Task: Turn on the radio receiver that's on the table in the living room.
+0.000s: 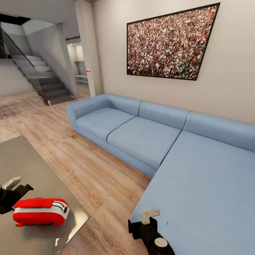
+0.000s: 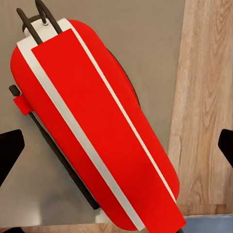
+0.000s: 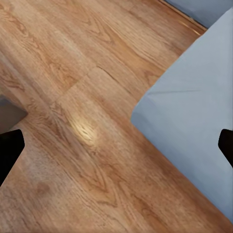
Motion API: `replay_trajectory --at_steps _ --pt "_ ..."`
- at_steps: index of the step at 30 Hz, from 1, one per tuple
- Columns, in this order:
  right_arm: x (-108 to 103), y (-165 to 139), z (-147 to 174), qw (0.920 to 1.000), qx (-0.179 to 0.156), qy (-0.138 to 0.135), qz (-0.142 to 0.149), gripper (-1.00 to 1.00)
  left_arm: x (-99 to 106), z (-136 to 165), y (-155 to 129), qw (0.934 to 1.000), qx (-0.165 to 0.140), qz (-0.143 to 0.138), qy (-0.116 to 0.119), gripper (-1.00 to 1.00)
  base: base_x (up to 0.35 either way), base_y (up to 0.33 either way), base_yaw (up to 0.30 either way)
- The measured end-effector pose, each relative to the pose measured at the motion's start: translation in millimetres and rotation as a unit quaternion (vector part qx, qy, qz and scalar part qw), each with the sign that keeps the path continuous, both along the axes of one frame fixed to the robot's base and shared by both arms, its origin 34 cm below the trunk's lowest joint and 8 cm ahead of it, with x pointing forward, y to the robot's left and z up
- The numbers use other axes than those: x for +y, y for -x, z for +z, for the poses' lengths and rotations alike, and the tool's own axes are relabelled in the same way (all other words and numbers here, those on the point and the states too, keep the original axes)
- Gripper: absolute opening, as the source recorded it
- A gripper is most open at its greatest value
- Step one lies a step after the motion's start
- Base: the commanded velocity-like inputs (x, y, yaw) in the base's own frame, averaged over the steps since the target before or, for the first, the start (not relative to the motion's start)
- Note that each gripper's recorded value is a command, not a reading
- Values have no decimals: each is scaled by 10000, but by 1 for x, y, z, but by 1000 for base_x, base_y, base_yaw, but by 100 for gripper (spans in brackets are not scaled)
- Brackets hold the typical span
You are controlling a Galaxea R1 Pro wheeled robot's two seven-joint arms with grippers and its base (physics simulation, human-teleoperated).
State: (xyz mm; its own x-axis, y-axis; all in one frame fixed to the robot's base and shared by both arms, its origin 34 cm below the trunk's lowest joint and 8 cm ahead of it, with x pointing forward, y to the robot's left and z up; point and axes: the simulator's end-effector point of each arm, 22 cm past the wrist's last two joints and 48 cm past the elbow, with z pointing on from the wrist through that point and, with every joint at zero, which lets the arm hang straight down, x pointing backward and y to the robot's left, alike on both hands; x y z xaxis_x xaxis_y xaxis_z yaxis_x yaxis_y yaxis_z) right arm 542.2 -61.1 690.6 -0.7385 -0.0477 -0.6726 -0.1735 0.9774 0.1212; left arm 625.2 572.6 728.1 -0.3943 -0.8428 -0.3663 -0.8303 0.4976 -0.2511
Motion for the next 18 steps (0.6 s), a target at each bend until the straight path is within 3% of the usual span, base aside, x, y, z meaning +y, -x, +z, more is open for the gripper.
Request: replay_trajectory --at_steps 18 --pt "0 2 -32 10000 1 3 1 100 -1 -32 2 10000 -5 -4 7 100 0 0 0"
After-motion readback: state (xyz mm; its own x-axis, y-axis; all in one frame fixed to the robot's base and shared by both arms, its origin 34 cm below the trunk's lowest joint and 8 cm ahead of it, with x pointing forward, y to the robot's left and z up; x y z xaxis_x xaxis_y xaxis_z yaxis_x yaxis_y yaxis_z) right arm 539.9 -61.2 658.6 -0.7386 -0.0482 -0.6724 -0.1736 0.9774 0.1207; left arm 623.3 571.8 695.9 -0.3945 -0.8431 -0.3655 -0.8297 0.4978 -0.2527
